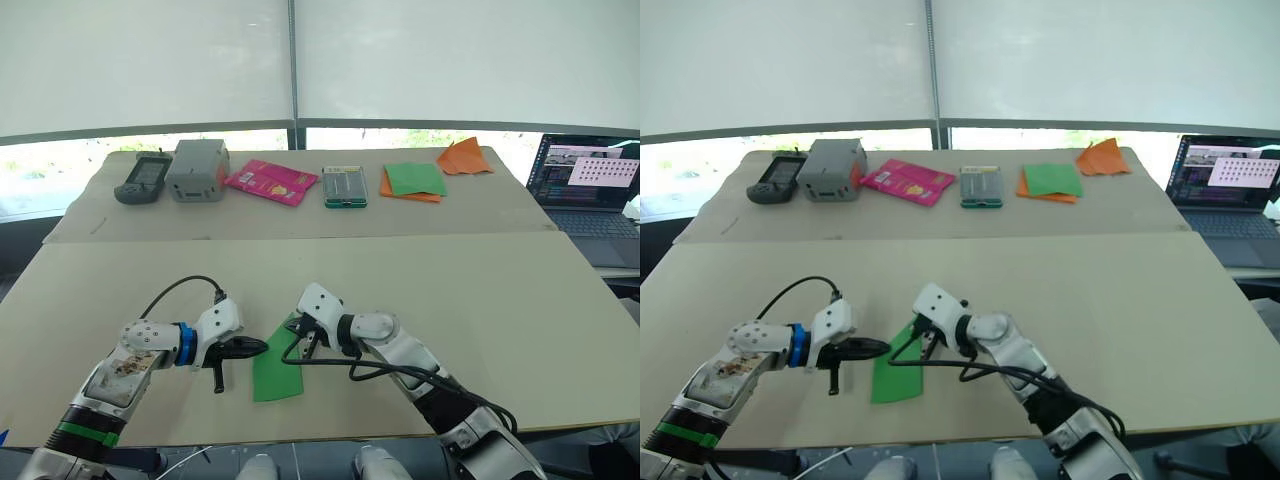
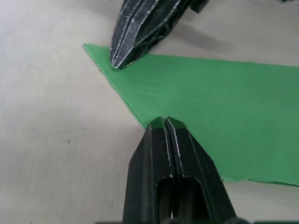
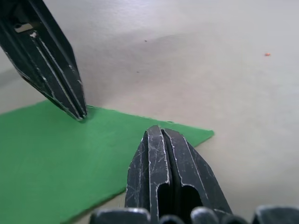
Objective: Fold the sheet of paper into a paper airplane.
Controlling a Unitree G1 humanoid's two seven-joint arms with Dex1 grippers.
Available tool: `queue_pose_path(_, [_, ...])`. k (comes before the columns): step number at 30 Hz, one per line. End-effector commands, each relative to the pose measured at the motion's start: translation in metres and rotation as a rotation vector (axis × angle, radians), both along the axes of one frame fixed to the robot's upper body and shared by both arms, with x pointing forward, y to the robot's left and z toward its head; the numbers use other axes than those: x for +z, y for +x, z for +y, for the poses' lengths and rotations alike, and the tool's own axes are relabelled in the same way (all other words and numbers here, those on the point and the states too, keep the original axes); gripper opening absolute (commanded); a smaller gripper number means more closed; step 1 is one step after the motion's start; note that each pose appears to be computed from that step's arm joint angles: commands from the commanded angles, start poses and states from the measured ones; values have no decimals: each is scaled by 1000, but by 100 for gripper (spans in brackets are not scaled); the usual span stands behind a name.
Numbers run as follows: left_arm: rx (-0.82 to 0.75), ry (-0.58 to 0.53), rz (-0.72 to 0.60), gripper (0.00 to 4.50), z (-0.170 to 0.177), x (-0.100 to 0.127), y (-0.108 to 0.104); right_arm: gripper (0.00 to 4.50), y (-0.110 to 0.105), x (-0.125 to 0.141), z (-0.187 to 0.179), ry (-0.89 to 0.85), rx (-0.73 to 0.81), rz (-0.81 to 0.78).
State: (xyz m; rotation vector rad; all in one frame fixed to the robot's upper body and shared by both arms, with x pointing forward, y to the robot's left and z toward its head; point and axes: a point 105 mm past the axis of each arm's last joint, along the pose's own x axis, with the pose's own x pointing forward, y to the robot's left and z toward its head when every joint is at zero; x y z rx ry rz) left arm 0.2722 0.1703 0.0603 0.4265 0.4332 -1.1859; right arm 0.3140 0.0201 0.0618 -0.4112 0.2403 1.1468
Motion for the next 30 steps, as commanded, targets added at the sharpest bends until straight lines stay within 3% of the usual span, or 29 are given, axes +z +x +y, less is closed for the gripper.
queue_pose_path(1, [-11,75,31,5,6,-15,-7,0,7,-19,-9,-39,-14,48])
queue_pose_path(11, [0,76,28,5,7,-16,-9,0,21,-35,-16,-64,-23,83])
queue_pose_path(30, [-1,108,14,5,10,-19,-7,0,-43,-46,-22,-51,75,158])
